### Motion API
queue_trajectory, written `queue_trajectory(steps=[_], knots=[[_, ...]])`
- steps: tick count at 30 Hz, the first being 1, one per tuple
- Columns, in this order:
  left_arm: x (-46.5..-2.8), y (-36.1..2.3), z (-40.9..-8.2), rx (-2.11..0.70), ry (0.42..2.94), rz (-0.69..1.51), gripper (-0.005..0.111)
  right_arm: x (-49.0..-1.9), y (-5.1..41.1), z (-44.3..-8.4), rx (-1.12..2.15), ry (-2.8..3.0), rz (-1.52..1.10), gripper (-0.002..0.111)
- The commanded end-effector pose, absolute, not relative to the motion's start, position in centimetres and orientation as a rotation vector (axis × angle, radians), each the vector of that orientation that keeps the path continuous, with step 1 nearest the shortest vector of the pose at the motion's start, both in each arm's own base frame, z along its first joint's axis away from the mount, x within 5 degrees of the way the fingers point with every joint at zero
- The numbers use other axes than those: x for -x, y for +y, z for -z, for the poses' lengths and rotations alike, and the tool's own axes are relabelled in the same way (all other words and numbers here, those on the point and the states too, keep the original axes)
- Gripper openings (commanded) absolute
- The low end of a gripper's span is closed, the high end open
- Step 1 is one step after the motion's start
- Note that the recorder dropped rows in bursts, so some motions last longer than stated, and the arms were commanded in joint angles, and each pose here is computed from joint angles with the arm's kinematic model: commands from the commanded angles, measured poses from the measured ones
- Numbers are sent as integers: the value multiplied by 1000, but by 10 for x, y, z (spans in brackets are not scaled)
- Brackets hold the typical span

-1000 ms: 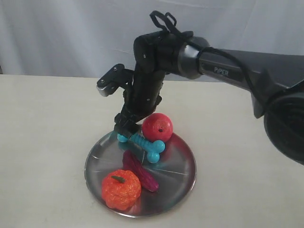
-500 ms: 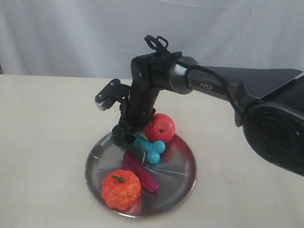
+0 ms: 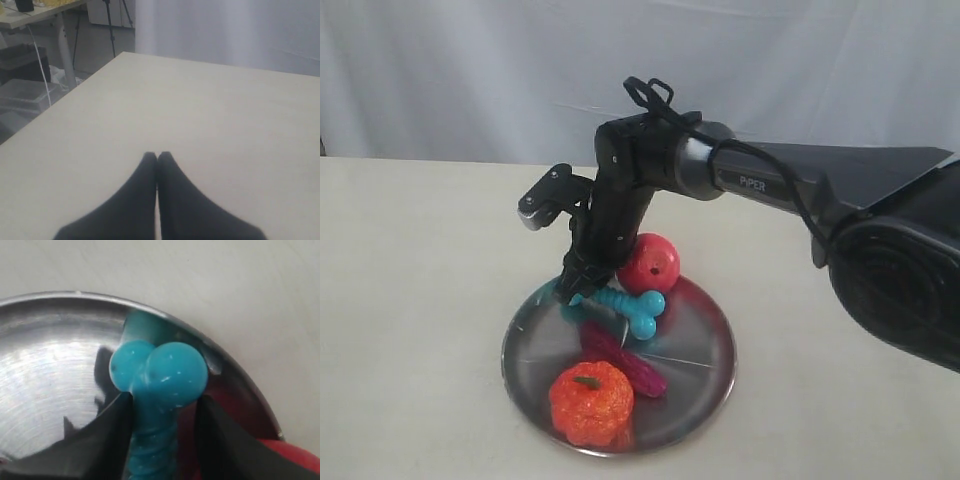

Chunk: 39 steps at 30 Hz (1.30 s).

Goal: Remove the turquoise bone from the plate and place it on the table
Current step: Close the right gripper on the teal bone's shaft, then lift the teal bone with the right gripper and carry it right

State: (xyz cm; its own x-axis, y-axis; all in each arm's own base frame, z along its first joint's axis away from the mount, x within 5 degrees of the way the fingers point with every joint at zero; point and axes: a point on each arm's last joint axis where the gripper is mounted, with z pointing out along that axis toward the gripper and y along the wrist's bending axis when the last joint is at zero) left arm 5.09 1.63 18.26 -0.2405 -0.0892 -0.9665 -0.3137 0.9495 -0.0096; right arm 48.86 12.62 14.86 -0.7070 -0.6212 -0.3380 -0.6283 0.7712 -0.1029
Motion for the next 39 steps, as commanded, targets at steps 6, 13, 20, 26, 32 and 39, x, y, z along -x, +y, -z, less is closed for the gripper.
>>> queue_trajectory(steps=[6, 13, 20, 26, 32, 39], knots=[[-51, 16, -182, 304, 1806, -214, 0, -488, 136, -157, 948, 2571, -51, 0], [-51, 16, -182, 304, 1806, -214, 0, -482, 135, -202, 880, 2518, -59, 0], [-51, 16, -182, 304, 1806, -214, 0, -459, 122, -288, 678, 2439, 15, 0], [-51, 16, -182, 304, 1806, -214, 0, -430, 78, -364, 393, 2373, 8, 0], [-51, 16, -182, 304, 1806, -214, 0, -405, -10, -388, 81, 2477, -157, 0], [-51, 16, -182, 304, 1806, -214, 0, -388, -87, -365, -154, 2590, -233, 0]])
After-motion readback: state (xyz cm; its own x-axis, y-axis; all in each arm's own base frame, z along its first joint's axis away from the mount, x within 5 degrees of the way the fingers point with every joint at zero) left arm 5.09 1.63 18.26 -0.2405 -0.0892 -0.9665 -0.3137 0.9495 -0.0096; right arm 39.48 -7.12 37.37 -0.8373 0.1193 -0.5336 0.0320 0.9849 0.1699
